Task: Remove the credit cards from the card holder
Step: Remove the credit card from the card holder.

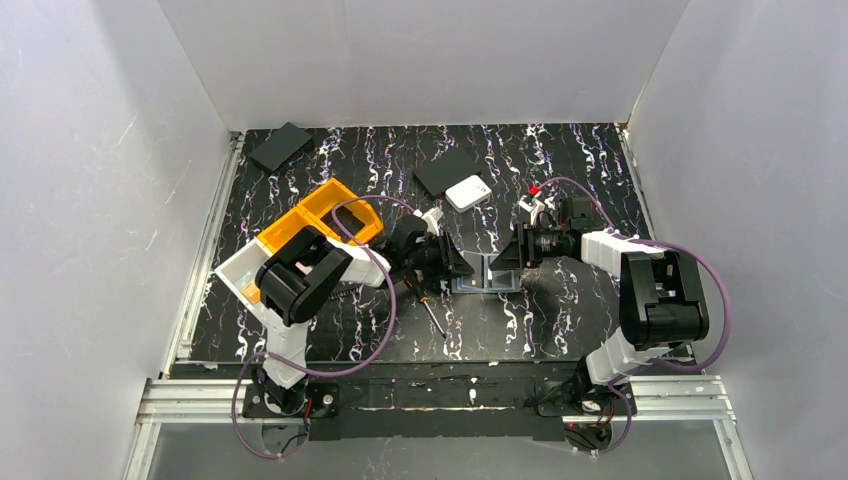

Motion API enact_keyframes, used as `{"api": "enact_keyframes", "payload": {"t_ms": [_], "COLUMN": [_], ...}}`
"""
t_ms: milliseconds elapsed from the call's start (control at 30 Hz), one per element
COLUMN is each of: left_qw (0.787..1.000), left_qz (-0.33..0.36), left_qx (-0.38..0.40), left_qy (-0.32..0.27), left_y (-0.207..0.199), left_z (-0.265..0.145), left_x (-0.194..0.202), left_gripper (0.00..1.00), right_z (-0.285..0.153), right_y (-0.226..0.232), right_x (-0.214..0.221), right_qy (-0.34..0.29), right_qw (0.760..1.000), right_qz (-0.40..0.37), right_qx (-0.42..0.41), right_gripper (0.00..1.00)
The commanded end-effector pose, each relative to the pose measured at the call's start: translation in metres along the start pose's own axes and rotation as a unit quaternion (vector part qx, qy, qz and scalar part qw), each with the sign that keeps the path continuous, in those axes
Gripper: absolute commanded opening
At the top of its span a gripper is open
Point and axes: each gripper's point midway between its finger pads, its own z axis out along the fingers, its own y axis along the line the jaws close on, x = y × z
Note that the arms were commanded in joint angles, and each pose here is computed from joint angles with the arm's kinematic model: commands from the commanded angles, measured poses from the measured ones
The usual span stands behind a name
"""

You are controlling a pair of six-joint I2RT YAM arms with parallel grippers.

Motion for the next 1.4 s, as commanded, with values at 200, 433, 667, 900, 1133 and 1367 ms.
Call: {"api": "enact_keyframes", "payload": {"t_ms": [200,433,667,900,1133,1367], "left_qw": [0.999,0.999,0.997,0.99,0.981,0.975], "left_qz": [-0.035,-0.04,0.008,0.044,0.09,0.097], "left_qx": [0.015,0.023,0.079,0.134,0.167,0.192], "left_qy": [0.021,0.014,0.006,-0.003,-0.026,-0.056], "left_y": [-0.006,-0.012,-0.033,-0.058,-0.084,-0.108], "left_z": [0.012,0.013,0.001,-0.016,-0.04,-0.059], "left_x": [-0.009,-0.019,-0.021,-0.021,-0.025,-0.031], "left_gripper": [0.19,0.03,0.0,0.0,0.0,0.0], "right_z": [-0.004,-0.004,-0.004,-0.014,-0.022,-0.029], "right_y": [0.008,0.007,0.013,0.035,0.054,0.063], "right_x": [-0.016,-0.015,-0.015,-0.027,-0.034,-0.039], "right_qy": [-0.012,-0.01,-0.01,-0.045,-0.057,-0.07], "right_qw": [1.0,1.0,0.999,0.996,0.993,0.99], "right_qz": [-0.026,-0.023,-0.022,-0.028,-0.045,-0.046], "right_qx": [-0.012,-0.012,-0.029,-0.067,-0.097,-0.111], "right_gripper": [0.6,0.6,0.6,0.6,0.6,0.59]}}
